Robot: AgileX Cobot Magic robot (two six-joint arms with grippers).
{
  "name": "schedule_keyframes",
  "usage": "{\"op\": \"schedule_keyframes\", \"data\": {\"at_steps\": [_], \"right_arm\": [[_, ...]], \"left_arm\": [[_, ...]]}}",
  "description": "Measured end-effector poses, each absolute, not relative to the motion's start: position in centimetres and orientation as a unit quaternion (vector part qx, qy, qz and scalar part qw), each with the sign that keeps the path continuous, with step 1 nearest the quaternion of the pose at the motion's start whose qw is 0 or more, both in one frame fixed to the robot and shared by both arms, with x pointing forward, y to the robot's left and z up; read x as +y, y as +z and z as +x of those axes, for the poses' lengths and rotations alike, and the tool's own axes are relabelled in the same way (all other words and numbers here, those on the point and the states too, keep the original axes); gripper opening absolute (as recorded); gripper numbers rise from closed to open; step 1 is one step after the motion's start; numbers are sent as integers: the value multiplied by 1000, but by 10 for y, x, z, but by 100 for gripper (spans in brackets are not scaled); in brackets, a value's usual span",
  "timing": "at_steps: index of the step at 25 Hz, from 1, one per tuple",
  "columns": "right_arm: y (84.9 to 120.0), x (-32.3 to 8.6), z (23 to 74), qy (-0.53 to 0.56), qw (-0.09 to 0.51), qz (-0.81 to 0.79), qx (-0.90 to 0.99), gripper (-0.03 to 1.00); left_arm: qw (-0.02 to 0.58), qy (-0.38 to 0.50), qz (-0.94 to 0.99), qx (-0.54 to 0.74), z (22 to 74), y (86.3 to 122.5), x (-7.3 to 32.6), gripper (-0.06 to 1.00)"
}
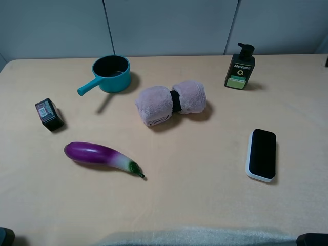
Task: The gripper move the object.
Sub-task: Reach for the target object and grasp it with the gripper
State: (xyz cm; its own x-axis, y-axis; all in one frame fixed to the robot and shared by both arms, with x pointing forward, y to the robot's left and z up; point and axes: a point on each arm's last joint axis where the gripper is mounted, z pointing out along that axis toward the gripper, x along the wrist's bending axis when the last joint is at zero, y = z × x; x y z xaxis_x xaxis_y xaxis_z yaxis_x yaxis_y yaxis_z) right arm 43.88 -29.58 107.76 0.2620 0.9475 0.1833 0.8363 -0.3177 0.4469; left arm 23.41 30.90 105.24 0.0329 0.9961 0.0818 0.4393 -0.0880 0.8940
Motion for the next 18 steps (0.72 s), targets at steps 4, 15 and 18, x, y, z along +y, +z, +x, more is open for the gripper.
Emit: {"op": "schedule_keyframes", "data": {"at_steps": [4, 15, 18], "right_arm": [[1048, -294, 464, 171, 83, 801, 567, 66], [995, -270, 501, 130, 43, 803, 579, 66], [987, -266, 505, 125, 39, 806, 578, 66]], "left_arm": [[355, 392, 625, 574, 234, 1052, 309, 79], [355, 392, 625, 574, 234, 1052, 309, 79], [355, 392, 625, 574, 234, 1052, 309, 79]]}}
